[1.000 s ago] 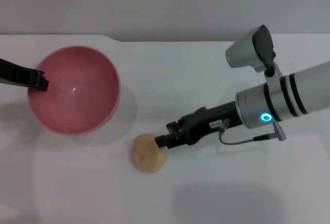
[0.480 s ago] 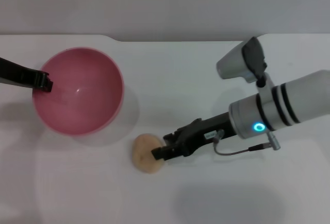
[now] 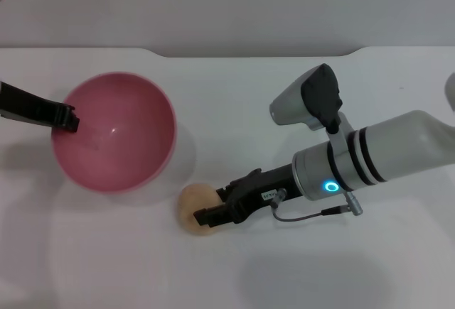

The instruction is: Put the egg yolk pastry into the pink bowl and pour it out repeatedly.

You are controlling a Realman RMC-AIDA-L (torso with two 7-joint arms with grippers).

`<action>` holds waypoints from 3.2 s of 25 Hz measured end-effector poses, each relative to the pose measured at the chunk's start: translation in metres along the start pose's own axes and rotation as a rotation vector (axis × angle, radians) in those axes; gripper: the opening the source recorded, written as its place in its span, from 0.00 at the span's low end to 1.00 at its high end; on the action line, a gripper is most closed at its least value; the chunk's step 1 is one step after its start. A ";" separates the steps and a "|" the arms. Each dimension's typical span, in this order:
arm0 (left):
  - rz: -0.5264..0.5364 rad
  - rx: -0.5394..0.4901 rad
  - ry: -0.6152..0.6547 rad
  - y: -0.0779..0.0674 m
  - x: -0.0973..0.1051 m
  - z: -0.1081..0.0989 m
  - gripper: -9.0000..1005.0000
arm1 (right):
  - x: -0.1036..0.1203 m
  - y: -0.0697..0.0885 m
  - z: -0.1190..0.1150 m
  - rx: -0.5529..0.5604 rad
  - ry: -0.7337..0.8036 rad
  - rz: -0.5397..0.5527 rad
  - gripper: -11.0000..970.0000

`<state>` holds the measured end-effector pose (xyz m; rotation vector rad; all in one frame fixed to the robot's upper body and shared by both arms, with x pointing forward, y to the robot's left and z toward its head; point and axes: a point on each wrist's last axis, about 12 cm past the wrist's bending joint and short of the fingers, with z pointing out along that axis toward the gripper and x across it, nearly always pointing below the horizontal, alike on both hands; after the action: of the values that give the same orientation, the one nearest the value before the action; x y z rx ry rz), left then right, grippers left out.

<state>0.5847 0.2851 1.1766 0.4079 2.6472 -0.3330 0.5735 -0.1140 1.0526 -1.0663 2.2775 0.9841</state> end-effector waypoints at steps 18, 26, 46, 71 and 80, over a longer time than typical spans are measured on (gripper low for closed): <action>0.021 0.018 0.029 -0.008 -0.003 0.014 0.01 | 0.009 -0.030 -0.060 0.037 -0.223 0.122 0.31; 0.126 0.072 0.134 -0.046 -0.021 0.049 0.01 | -0.001 -0.041 -0.159 0.121 -0.432 -0.029 0.26; 0.243 0.184 0.146 -0.106 -0.041 0.066 0.01 | -0.051 0.029 -0.103 -0.043 0.036 -0.492 0.15; 0.464 0.176 -0.184 -0.139 -0.036 0.086 0.01 | 0.031 -0.049 -0.235 0.350 -0.459 0.121 0.39; 0.646 0.053 -0.687 -0.169 -0.018 0.101 0.01 | 0.089 -0.057 -0.249 0.384 -0.556 0.328 0.42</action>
<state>0.5823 0.0949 1.1246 0.9359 1.7327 -0.2657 0.5425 -0.3697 1.1343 -0.2209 2.0709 0.7839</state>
